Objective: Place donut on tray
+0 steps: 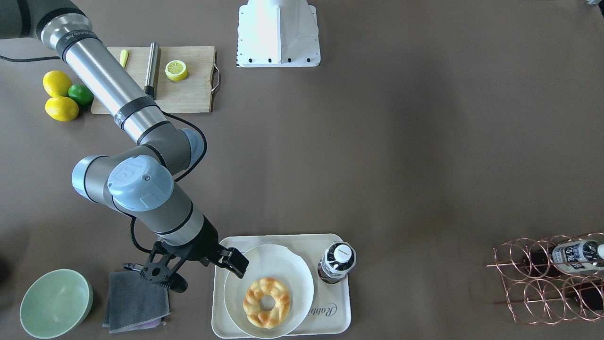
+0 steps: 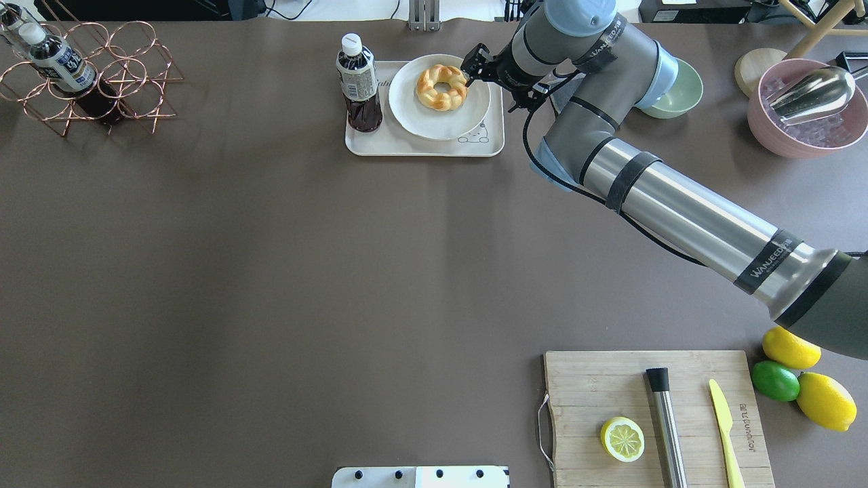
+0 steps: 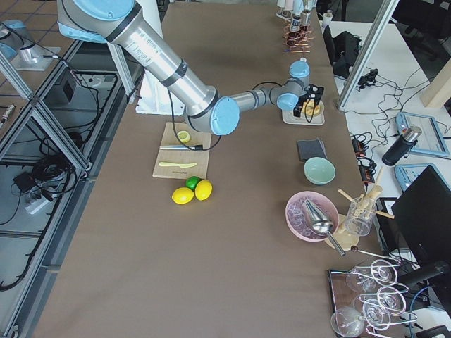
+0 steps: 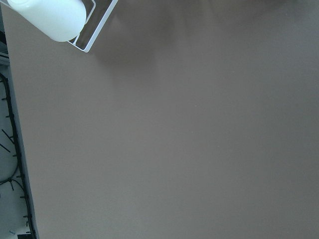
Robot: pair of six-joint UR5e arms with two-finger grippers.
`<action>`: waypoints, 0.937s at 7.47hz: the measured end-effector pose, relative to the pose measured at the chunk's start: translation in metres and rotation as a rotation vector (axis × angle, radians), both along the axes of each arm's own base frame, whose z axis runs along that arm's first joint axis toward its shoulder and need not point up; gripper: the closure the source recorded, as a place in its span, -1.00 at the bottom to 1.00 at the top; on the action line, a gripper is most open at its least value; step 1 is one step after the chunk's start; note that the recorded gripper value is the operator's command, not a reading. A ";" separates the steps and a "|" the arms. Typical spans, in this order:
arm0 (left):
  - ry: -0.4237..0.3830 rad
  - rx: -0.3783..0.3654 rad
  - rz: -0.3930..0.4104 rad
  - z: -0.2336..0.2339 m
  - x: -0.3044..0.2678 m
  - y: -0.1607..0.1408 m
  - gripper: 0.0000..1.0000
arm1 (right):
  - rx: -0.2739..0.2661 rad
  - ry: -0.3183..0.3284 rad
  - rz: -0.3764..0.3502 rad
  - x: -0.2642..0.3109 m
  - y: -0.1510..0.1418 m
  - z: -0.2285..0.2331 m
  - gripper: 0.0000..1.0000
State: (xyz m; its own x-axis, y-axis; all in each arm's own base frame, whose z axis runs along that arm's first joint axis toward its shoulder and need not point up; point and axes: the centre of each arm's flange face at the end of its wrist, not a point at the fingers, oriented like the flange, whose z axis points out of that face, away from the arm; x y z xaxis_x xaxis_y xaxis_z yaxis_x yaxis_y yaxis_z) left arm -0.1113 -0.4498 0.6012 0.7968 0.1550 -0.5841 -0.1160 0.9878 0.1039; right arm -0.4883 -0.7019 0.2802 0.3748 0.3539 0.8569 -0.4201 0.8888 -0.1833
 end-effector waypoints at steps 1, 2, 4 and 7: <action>0.000 -0.001 0.000 0.000 0.000 0.000 -0.97 | -0.012 -0.001 -0.008 0.013 0.007 -0.011 -1.00; 0.000 -0.001 0.000 0.001 0.000 0.001 -0.97 | -0.029 -0.009 -0.025 0.034 0.021 -0.026 -1.00; 0.001 -0.002 0.000 0.001 0.000 0.002 -0.97 | -0.047 -0.006 -0.015 0.107 0.056 -0.016 -1.00; 0.003 0.006 -0.001 -0.006 0.000 0.004 -0.97 | 0.049 0.223 -0.140 0.225 0.124 0.068 -1.00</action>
State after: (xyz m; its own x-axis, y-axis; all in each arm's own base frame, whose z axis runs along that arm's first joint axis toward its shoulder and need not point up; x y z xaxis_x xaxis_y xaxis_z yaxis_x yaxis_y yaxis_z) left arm -0.1111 -0.4459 0.5947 0.7954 0.1579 -0.5852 -0.1149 0.9872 0.1103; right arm -0.2630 -0.5776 0.3477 0.5986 0.2454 0.7626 -0.3174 0.9467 -0.0554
